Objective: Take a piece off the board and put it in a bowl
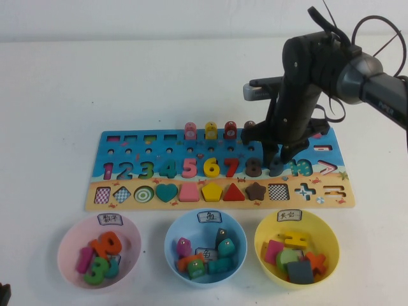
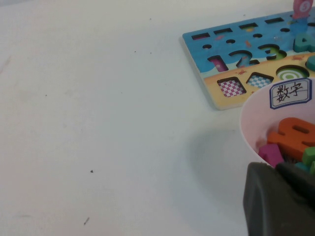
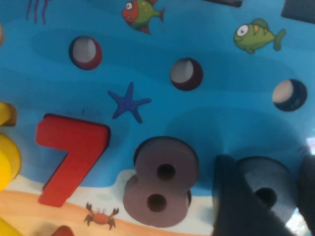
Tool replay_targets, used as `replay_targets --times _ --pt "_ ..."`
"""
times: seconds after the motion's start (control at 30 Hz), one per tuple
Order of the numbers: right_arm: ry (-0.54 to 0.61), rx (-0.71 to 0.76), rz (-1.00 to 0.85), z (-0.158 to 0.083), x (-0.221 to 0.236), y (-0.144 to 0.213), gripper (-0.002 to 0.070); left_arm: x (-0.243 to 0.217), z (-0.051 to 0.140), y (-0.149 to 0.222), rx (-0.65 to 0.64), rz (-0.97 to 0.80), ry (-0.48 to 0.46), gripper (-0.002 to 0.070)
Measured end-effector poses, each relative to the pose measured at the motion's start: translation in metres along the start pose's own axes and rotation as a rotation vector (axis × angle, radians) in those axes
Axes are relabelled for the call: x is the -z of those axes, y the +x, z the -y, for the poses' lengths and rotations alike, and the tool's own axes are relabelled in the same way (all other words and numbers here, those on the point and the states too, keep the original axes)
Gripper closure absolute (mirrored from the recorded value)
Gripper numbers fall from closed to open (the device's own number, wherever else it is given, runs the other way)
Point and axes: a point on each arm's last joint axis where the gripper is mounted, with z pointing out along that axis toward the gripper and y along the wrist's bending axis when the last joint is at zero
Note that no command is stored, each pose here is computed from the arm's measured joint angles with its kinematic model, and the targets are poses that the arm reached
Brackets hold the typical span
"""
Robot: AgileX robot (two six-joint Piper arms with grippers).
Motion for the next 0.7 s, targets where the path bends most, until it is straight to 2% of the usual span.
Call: replay_targets --times 0.47,0.7 --pt "-0.012 0.025 0.096 -0.001 0.049 0.004 0.0444 0.0 0.0 0.0 0.0 0.0 0.0 0.0677" --pt "0.001 0.031 0.097 0.007 0.086 0.039 0.0444 0.0 0.0 0.0 0.0 0.0 0.0 0.0677"
